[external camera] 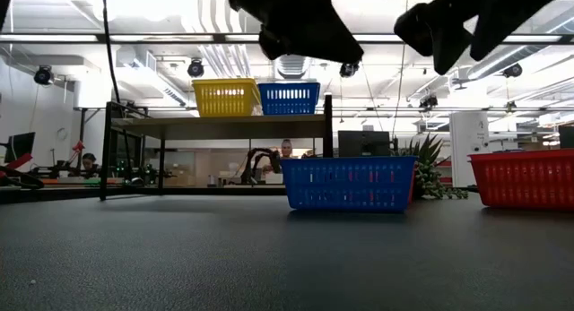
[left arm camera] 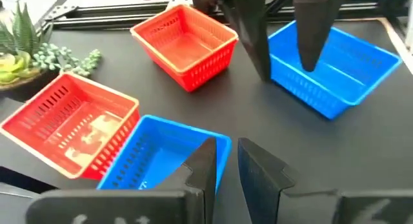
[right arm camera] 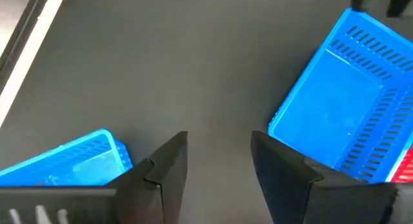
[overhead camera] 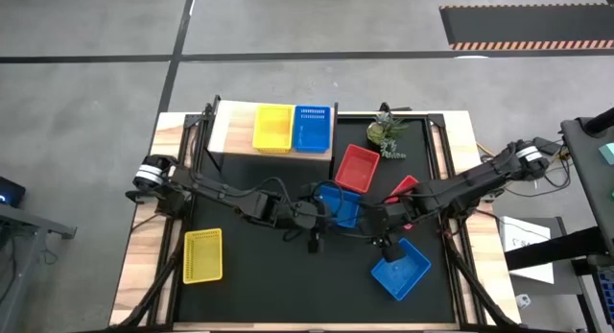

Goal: Stack baskets on shelf by color
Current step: Stack the top blue bin on top of the blue bins on the shelf

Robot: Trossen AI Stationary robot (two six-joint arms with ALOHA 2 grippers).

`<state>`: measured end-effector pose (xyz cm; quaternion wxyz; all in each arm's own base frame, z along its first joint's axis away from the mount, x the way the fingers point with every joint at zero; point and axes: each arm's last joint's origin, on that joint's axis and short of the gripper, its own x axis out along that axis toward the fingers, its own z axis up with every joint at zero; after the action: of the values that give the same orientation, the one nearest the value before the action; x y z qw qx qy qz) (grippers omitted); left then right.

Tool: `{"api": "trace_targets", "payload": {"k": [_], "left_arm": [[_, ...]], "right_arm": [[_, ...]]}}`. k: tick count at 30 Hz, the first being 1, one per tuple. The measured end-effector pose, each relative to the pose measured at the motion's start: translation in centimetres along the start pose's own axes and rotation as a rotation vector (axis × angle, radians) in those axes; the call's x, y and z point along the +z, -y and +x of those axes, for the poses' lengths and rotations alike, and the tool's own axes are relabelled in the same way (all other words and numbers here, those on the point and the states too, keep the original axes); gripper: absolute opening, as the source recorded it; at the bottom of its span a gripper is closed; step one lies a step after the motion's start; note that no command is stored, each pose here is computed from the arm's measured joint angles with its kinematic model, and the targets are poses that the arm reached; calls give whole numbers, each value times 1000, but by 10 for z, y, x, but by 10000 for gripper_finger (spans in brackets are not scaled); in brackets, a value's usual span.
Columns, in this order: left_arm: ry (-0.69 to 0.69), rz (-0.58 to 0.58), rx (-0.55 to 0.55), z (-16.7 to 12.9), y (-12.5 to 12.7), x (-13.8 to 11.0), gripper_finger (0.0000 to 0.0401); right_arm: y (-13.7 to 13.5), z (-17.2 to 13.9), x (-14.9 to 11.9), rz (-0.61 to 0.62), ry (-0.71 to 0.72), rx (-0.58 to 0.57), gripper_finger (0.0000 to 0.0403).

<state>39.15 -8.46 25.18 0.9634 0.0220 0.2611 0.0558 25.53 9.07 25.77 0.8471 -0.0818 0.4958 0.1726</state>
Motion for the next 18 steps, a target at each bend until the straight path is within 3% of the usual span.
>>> {"api": "trace_targets", "payload": {"k": [6, 12, 18], "left_arm": [[-60, 24, -81, 21, 1, -16, 59], [-117, 23, -118, 42, -1, -32, 124], [-70, 58, -108, 62, -3, -40, 173]], "right_arm": [[0, -4, -10, 20, 82, -1, 171], [0, -4, -11, 23, 128, -2, 171], [0, 0, -11, 24, 122, -4, 171]]}}
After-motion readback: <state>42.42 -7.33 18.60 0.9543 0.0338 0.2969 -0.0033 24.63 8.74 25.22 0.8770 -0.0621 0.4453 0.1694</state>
